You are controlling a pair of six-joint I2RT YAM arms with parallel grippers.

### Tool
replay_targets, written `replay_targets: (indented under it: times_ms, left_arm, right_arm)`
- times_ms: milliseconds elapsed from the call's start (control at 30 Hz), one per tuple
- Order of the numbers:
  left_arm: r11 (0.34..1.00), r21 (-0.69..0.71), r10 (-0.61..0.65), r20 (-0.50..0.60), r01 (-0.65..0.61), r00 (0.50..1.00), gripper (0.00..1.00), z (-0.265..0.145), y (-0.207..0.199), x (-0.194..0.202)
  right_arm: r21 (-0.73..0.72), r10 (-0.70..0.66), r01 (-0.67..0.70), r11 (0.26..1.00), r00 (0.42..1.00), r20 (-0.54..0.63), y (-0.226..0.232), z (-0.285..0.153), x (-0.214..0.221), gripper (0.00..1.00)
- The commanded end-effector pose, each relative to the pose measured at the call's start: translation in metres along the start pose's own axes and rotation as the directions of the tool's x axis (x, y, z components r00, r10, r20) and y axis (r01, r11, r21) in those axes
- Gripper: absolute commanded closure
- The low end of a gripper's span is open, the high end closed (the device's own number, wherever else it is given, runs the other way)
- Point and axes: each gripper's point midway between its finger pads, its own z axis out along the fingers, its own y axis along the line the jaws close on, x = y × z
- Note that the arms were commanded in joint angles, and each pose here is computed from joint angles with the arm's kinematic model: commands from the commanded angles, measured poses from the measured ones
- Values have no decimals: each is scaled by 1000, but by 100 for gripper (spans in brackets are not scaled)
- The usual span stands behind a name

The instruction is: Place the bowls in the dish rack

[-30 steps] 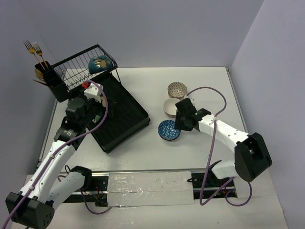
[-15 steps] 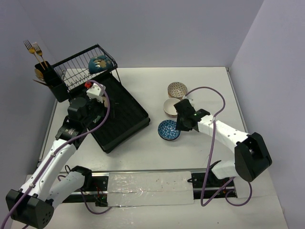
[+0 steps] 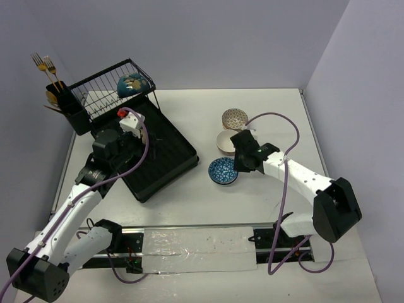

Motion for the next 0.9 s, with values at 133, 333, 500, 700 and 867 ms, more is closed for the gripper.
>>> replay_targets:
  times_ms: [133, 333, 500, 700, 867]
  left_arm:
    - [982, 149, 107, 56, -114, 993, 1, 1, -37, -13]
    - [929, 299, 204, 69, -216, 976, 1, -1, -82, -11]
    - [848, 424, 299, 115, -319, 947, 1, -4, -129, -7]
    - [692, 528, 425, 254, -493, 869, 1, -6, -180, -11]
    - [522, 577, 552, 333, -628, 765, 3, 3, -211, 3]
  right_arm:
    - [-40, -19, 23, 999, 995, 102, 6, -31, -29, 100]
    - [-89, -38, 53, 995, 986, 161, 13, -57, -47, 100]
    - [-133, -61, 91, 987, 975, 213, 21, -81, -64, 100]
    - [-157, -88, 128, 979, 967, 241, 28, -96, -77, 100]
    - [-183, -89, 139, 973, 962, 258, 35, -104, -84, 100]
